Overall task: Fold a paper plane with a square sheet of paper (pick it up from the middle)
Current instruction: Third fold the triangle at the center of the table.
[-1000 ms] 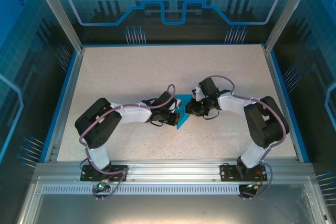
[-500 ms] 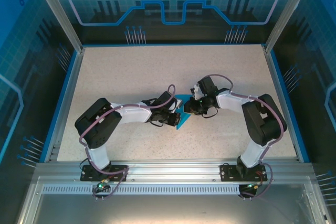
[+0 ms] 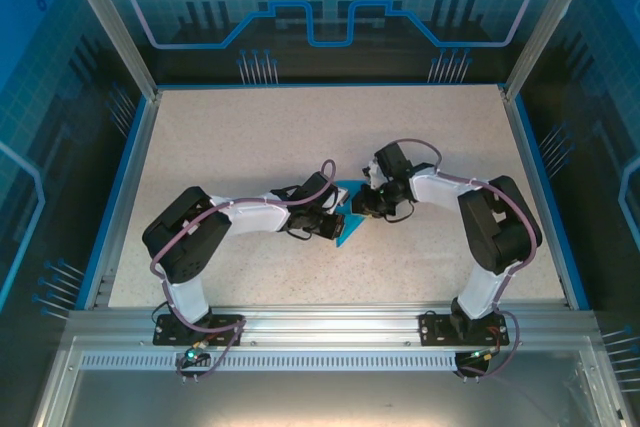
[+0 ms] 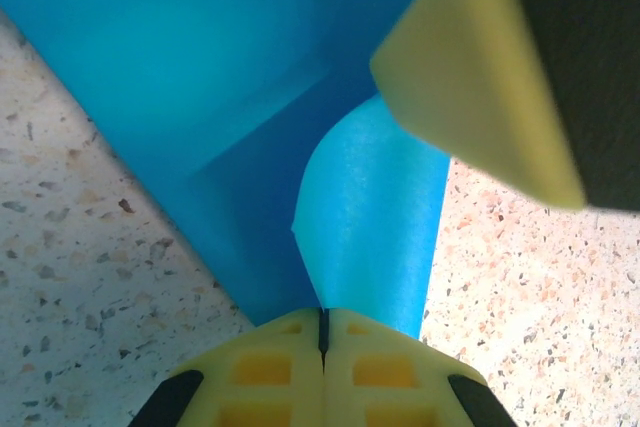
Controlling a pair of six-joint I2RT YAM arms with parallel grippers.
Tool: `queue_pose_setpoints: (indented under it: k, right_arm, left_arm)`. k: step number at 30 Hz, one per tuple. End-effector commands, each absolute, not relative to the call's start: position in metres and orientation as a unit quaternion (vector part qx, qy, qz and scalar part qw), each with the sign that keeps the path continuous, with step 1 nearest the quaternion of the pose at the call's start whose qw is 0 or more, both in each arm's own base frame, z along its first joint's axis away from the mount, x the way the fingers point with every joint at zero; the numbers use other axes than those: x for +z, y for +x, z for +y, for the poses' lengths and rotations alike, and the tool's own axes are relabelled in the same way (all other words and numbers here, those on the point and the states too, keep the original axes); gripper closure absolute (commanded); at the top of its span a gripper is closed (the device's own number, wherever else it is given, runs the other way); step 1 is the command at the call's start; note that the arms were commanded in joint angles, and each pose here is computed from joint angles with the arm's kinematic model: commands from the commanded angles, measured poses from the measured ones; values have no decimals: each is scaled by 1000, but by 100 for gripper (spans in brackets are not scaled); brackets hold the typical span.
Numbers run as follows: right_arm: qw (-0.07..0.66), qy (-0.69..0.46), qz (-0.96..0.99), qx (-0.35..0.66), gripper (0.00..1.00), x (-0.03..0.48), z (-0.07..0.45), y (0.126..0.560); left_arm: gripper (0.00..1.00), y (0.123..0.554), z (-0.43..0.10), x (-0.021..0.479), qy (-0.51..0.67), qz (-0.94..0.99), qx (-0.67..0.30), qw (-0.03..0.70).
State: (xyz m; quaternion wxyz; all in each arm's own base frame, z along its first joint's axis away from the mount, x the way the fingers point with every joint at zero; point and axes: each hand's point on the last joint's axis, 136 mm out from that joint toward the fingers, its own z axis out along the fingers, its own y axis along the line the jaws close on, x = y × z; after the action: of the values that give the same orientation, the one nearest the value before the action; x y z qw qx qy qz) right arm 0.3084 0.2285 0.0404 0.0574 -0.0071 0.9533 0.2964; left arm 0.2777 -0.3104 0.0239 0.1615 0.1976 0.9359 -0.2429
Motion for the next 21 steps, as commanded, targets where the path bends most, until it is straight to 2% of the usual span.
queue_pose_setpoints:
  k: [1,9,21]
  right_arm:
    - [69,-12,960,272,80,46,222,325]
    - [50,-29,975,213,80,26,214,341]
    - [20,-52,984,171,81,-1,207,336]
  left_arm:
    - [100,280,-313,35,211,930,-251,164]
    - [100,281,-314,37,213,930,-251,164]
    - [100,283,-313,38,216,930,-246,166]
